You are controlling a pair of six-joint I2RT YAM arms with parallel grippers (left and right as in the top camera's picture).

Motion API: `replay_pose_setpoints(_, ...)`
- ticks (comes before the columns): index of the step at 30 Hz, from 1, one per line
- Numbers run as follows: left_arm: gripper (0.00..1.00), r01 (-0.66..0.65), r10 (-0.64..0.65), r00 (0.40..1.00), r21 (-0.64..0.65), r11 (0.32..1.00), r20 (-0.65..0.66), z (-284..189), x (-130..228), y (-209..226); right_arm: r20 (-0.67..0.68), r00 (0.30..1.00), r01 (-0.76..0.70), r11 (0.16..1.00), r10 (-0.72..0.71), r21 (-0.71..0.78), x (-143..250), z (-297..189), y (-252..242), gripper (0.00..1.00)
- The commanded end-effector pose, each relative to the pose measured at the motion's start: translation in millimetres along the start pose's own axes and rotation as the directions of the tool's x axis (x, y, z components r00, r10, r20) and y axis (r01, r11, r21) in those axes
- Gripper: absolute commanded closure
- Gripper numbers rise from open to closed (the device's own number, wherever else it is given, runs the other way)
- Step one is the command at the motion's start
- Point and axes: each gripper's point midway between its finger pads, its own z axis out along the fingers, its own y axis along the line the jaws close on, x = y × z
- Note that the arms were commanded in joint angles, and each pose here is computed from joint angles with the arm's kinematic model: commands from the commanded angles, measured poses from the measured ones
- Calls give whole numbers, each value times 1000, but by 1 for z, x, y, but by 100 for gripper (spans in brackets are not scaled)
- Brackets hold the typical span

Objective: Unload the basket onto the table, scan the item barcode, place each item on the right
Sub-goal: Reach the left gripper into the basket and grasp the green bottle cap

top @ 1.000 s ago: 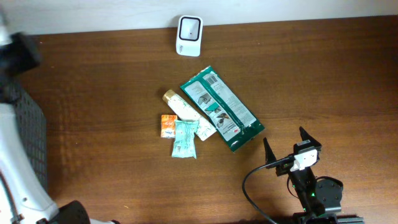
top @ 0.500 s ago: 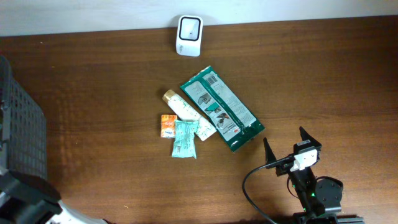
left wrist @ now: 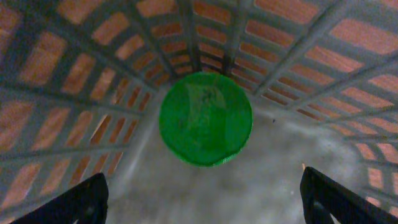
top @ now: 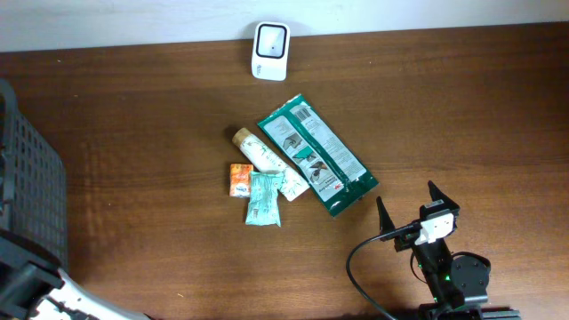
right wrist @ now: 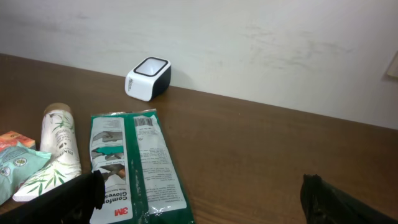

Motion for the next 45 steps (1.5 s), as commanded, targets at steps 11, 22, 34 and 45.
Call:
replay_pose_setpoints(11,16,-53,43,996,122,991,78,77,-8,-19,-2,1000,-7,1000,7,-16,2,0,3,2)
replay_pose_setpoints(22,27,-58,46,994,109,992,103,91,-12,-17,-2,1000,-8,1000,8,-16,2,0,4,2)
replay_pose_setpoints(34,70,-3,-3,999,109,994,49,89,-1,-17,-2,1000,-8,1000,8,-16,2,0,4,2)
replay_pose_setpoints(45,68,195,-164,952,97,976,-260,49,64,-29,-2,1000,-7,1000,7,-16,2,0,3,2)
